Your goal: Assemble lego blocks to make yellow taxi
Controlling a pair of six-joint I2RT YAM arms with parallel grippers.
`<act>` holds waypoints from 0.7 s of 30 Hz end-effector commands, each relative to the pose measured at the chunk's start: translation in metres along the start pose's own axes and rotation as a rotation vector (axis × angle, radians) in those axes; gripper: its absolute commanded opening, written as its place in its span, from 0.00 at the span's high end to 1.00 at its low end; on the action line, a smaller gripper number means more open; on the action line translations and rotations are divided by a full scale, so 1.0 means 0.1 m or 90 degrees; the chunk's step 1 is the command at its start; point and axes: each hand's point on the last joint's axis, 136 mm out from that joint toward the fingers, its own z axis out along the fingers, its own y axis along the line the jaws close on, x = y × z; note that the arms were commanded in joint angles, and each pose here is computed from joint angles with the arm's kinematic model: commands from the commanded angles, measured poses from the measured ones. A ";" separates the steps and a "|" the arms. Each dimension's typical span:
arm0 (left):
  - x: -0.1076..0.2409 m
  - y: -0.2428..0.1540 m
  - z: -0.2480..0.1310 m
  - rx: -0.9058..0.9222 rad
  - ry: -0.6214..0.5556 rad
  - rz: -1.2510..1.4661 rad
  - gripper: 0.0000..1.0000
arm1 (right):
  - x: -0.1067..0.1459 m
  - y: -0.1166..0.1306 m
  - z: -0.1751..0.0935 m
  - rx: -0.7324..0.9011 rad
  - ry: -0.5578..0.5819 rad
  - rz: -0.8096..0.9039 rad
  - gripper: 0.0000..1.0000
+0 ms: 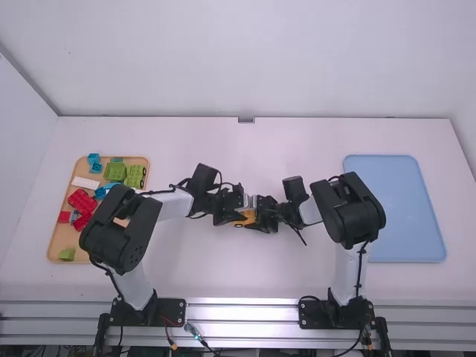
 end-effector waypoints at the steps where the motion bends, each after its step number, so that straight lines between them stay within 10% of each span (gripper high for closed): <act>1: 0.87 -0.13 0.08 -0.031 0.188 -0.077 0.98 | 0.09 0.05 0.03 -0.006 0.017 0.006 0.42; 21: 0.86 -0.19 0.14 -0.025 0.236 -0.049 0.98 | 0.09 0.05 0.03 -0.005 0.018 0.006 0.38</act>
